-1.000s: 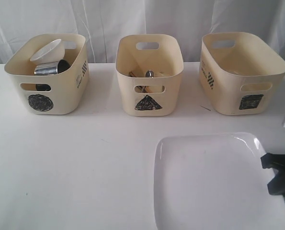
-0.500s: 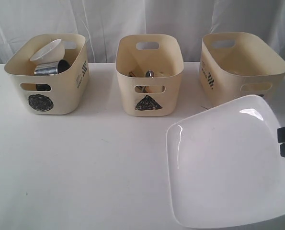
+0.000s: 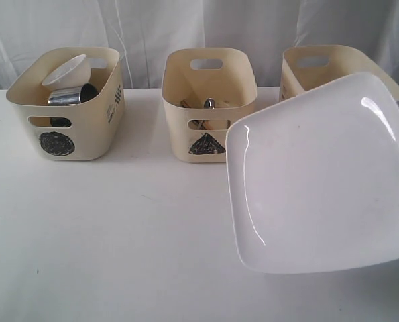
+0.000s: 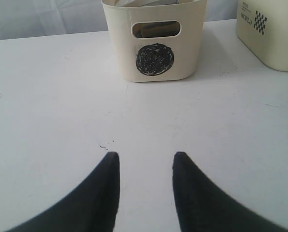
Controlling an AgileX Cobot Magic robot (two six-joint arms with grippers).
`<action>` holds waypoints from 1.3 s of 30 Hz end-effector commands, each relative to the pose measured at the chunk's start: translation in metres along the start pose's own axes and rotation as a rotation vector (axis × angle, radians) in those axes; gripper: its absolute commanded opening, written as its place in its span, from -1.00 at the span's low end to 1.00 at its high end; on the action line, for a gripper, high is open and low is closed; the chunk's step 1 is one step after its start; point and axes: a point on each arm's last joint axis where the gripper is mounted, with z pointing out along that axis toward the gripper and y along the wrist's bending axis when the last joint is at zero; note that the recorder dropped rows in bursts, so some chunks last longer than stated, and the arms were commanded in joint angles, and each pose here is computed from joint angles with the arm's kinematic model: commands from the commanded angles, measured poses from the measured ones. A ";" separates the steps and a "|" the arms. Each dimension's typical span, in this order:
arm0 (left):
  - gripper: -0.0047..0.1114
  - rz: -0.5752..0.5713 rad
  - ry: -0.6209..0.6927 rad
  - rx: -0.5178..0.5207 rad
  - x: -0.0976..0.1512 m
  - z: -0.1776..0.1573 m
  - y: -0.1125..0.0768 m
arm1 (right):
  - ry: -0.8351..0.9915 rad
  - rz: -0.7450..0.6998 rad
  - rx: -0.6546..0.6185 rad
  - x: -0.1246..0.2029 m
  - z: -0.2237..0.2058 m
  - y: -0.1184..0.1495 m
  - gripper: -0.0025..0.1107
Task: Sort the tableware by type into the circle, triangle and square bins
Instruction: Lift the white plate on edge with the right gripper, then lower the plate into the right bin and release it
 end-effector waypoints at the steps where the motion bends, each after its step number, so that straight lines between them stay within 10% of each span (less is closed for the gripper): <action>1: -0.20 -0.005 0.002 0.004 0.001 0.000 0.000 | -0.106 0.006 -0.007 -0.020 -0.015 0.007 -0.96; 23: -0.20 -0.005 0.002 0.004 0.001 0.000 0.000 | -0.607 -0.136 0.308 -0.143 -0.076 -0.001 -0.96; 39: -0.20 -0.005 0.002 0.004 0.001 0.000 0.000 | -0.564 -0.347 0.406 -0.222 -0.018 -0.015 -0.96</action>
